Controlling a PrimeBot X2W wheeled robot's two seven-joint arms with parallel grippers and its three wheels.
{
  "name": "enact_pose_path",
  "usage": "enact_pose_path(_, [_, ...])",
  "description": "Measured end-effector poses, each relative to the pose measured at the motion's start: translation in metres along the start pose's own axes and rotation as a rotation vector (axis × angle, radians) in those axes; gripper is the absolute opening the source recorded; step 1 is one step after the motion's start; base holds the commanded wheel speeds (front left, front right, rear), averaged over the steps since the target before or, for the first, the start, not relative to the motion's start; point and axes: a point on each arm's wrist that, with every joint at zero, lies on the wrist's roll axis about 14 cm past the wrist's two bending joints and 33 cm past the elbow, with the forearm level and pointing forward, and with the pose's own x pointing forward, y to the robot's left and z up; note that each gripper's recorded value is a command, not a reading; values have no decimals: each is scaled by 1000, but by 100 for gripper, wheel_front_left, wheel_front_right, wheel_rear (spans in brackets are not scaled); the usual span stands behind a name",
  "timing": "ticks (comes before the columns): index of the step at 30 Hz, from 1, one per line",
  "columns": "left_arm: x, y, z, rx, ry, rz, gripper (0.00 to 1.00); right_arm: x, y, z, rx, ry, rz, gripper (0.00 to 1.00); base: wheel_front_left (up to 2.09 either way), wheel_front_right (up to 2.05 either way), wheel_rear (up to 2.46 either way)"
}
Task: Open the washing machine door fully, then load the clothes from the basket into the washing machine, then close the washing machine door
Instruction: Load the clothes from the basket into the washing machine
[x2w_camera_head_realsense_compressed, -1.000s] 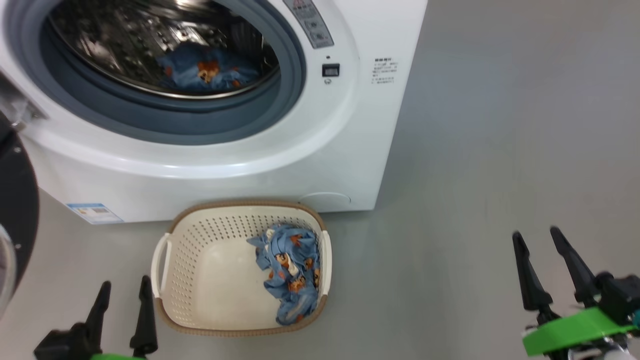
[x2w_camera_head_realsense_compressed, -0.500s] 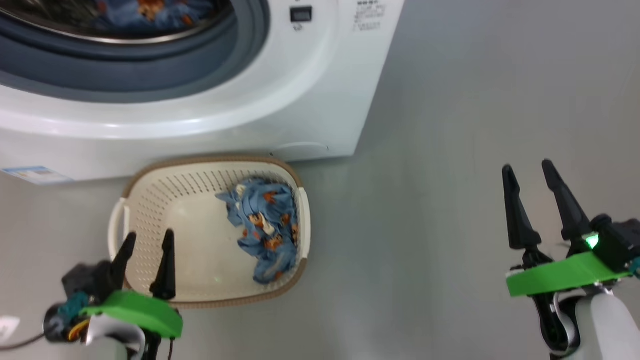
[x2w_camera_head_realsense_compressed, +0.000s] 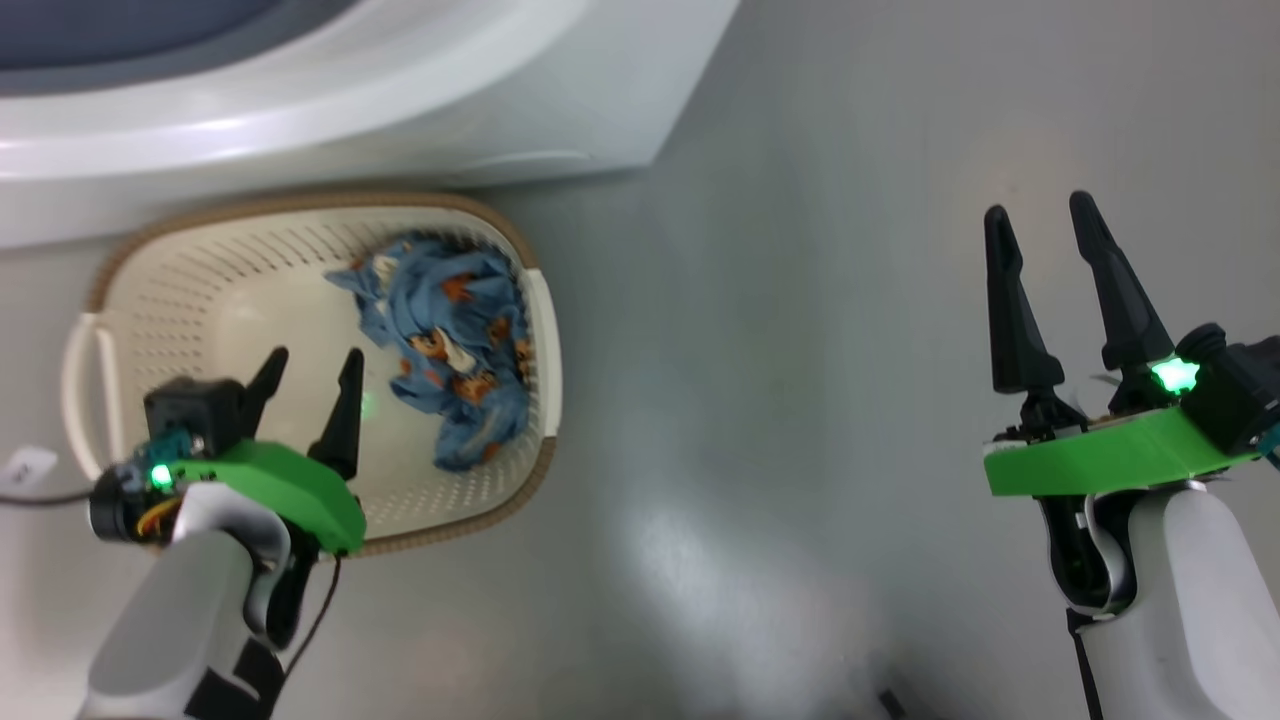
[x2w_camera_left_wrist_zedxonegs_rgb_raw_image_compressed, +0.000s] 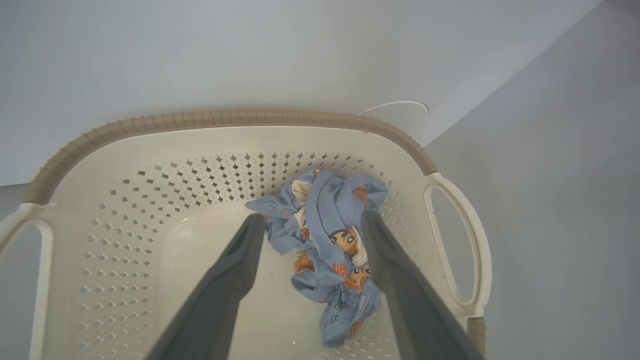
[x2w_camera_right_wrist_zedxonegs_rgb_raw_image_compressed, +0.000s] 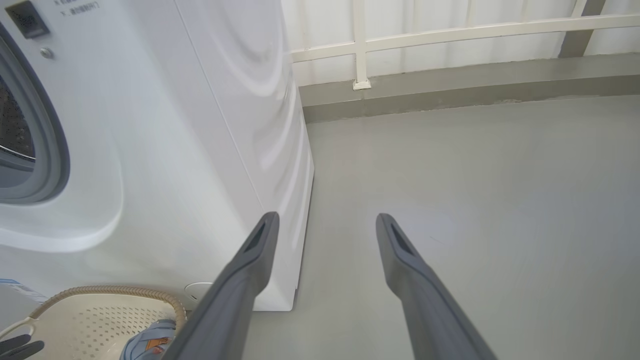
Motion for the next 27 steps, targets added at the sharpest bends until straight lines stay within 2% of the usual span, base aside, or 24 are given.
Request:
enact_pose_path(16, [61,-13,-73,15,224,-122,100,1,-23,-47,-34,107,-53,100,0,0,0])
enact_pose_path(27, [89,-13,-88,-37,267,-134,100,-4,-34,-58,-37,141,-76,100,0,0,0])
